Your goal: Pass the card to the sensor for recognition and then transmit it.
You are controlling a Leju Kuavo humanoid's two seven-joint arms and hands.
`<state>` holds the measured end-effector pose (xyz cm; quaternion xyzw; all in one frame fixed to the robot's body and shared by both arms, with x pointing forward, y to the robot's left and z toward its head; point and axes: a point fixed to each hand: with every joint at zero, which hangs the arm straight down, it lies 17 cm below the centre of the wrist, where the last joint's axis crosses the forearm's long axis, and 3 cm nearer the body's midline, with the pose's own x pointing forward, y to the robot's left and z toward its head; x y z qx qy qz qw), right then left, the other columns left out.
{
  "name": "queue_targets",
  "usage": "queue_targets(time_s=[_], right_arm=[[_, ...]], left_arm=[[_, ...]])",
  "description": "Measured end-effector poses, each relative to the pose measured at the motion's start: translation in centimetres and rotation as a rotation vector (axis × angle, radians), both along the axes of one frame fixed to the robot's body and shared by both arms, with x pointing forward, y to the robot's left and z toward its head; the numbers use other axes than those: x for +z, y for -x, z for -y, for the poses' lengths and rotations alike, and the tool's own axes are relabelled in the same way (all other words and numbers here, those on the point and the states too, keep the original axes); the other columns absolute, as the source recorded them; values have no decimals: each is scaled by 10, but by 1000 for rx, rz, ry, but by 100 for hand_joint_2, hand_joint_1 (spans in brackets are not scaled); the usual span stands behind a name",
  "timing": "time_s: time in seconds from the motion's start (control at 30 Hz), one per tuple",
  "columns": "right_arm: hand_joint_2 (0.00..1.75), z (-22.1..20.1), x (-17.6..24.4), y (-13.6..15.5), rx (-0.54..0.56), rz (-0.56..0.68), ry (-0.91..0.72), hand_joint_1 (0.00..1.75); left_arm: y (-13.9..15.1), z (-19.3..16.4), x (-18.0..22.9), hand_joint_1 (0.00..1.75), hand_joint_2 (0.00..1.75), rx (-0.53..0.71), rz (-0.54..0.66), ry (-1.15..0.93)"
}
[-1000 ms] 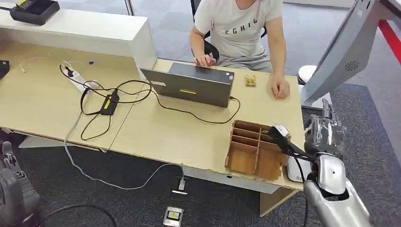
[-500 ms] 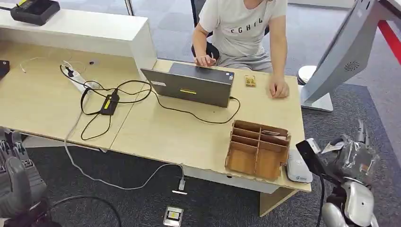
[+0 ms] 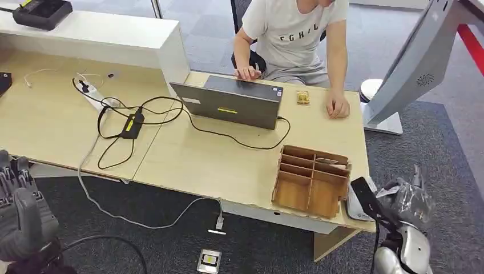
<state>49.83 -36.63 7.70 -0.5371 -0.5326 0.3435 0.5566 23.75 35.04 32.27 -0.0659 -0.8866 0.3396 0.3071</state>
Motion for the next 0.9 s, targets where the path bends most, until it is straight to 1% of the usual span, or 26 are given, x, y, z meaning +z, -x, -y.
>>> queue_targets(time_s=[0.13,0.27,0.53,0.9], right_arm=[[175,2,-26,3,-18,-65,-17,175],[175,4,-42,6,-32,-105,-25,175],[175,11,-50,5,-53,-109,-39,175],[175,18,-51,5,-68,-109,-31,175]], left_arm=[[2,0,1,0,175,2,-1,-2],[2,0,1,0,175,0,0,0],[0,3,4,0,175,-21,22,8],[-6,4,4,0,175,-38,38,25]])
